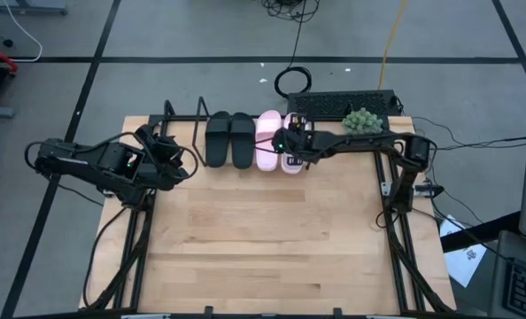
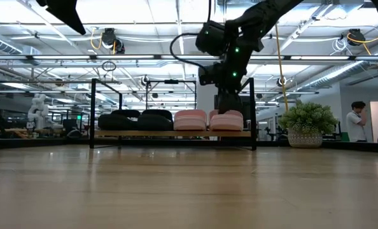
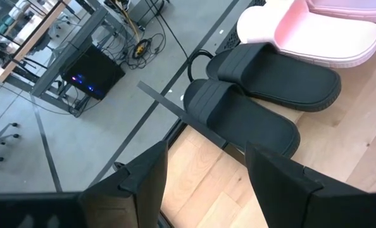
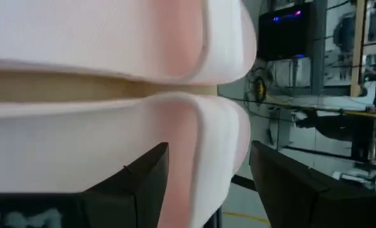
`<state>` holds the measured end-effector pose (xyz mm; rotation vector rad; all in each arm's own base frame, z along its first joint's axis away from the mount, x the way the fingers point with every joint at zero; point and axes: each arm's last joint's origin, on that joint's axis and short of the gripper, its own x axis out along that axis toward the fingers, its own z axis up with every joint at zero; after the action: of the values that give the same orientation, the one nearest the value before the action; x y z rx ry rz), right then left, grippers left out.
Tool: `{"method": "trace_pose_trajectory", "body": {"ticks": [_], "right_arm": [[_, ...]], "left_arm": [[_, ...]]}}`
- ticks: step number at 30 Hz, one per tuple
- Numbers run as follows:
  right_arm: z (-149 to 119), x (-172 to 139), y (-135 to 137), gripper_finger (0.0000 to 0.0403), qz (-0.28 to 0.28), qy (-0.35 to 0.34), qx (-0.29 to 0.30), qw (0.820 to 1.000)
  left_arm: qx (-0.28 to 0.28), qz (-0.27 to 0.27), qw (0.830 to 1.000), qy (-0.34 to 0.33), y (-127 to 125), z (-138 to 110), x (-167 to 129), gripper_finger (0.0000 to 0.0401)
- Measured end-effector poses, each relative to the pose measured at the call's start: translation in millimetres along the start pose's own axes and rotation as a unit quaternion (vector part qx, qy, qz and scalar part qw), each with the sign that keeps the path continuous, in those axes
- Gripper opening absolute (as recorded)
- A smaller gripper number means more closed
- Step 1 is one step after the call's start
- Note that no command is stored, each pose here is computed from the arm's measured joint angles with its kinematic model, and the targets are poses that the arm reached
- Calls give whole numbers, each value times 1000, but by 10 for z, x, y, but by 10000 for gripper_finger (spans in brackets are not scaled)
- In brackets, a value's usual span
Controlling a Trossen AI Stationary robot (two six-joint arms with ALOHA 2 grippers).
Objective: Pick and place slides into the shelf
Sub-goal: Return to Home Position
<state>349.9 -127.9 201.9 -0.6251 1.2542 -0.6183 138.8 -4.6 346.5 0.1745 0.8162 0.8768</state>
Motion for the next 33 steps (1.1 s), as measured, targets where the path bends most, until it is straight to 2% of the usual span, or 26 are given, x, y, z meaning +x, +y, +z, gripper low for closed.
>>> {"method": "trace_pose_trajectory", "body": {"ticks": [5, 8, 12, 15, 17, 20, 23, 26, 28, 31, 33], "right_arm": [[37, -185, -21, 211, -17, -19, 5, 1000], [57, -402, -8, 211, -38, -30, 20, 999], [87, -978, 99, 211, -93, -70, 34, 993], [65, -1508, 162, 210, -101, -144, 74, 982], [6, -1839, 183, 210, -76, -200, 138, 967], [-137, -2218, 181, 198, -20, -258, 255, 932], [-302, -2491, 173, 171, 59, -291, 327, 897], [-415, -2632, 227, 131, 146, -292, 347, 879], [-467, -2687, 296, 100, 182, -283, 344, 877], [-527, -2753, 379, 47, 203, -275, 334, 878], [-554, -2787, 416, 14, 206, -275, 328, 880]], "left_arm": [[1, -2, 1000, 2, -1, -2, 0, 214], [1, -9, 1000, 9, -2, -10, 0, 214], [-9, -56, 997, 51, -17, -60, -15, 214], [-33, -90, 993, 75, -49, -95, -50, 214], [-52, -110, 990, 78, -82, -108, -87, 214], [-75, -145, 983, 78, -147, -123, -158, 214], [-86, -191, 975, 73, -226, -136, -248, 214], [-99, -222, 968, 57, -290, -155, -347, 214], [-102, -242, 964, 44, -334, -163, -411, 214], [-104, -267, 958, 14, -407, -165, -507, 200], [-99, -277, 956, -9, -450, -167, -564, 172]]}}
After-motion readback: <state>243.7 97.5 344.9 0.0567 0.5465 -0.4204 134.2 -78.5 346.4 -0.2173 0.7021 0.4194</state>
